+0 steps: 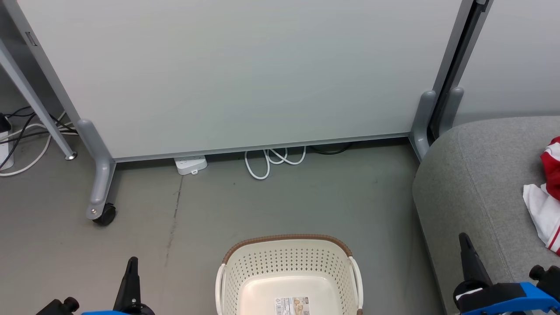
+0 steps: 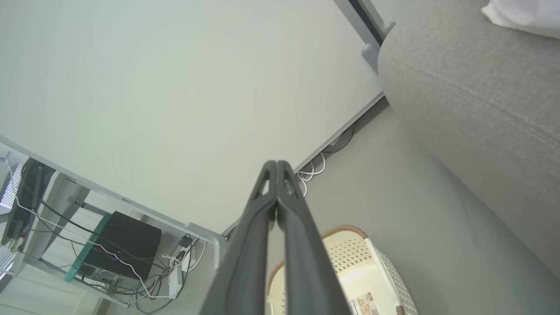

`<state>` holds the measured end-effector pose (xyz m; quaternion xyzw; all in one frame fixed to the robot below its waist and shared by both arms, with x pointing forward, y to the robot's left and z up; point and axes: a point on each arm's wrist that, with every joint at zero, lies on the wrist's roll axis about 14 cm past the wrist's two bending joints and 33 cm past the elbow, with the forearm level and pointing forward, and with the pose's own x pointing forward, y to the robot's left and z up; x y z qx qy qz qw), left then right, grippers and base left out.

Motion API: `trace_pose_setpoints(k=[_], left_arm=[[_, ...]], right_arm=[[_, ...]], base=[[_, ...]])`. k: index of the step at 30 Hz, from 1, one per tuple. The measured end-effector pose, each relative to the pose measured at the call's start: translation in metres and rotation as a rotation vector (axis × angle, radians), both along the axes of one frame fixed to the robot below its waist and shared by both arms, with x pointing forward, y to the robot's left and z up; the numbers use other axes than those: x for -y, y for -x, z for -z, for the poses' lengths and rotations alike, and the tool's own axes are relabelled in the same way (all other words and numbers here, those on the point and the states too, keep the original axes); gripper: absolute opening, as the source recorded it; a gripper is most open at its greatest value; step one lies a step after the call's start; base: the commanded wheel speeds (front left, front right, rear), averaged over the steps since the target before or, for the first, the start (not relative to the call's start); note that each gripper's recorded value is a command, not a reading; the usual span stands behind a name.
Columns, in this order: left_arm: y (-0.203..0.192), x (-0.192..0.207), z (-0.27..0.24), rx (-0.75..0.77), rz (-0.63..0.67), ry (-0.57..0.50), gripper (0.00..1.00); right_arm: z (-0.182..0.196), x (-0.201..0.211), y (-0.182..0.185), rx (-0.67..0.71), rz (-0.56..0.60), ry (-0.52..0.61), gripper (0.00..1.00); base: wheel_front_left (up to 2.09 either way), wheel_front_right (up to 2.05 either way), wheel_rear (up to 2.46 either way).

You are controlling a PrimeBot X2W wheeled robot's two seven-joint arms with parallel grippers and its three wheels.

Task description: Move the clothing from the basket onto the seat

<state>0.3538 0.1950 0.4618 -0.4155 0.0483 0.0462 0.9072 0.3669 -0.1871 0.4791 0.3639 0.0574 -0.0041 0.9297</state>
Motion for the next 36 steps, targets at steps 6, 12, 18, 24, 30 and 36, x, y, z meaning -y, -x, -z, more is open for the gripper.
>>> trace_pose_setpoints(k=[6, 12, 18, 24, 30, 36], left_arm=[[-0.003, -0.002, -0.003, 0.007, -0.011, 0.070, 0.00], [-0.007, -0.002, -0.007, 0.016, -0.015, 0.136, 0.00], [-0.009, -0.003, -0.009, 0.020, -0.020, 0.200, 0.00], [-0.012, -0.004, -0.012, 0.031, -0.028, 0.259, 0.00], [-0.015, -0.004, -0.016, 0.040, -0.028, 0.325, 0.00], [-0.017, -0.004, -0.017, 0.046, -0.028, 0.369, 0.00]], right_arm=[[-0.003, 0.000, -0.003, 0.007, 0.010, -0.079, 0.00], [-0.004, 0.001, -0.004, 0.008, 0.021, -0.158, 0.00], [-0.007, 0.002, -0.007, 0.017, 0.029, -0.232, 0.00], [-0.008, 0.003, -0.009, 0.021, 0.036, -0.301, 0.00], [-0.010, 0.004, -0.010, 0.026, 0.044, -0.376, 0.00], [-0.012, 0.005, -0.011, 0.032, 0.050, -0.428, 0.00]], base=[[0.00, 0.00, 0.00], [0.00, 0.00, 0.00], [0.00, 0.00, 0.00], [0.00, 0.00, 0.00], [0.00, 0.00, 0.00], [0.00, 0.00, 0.00]])
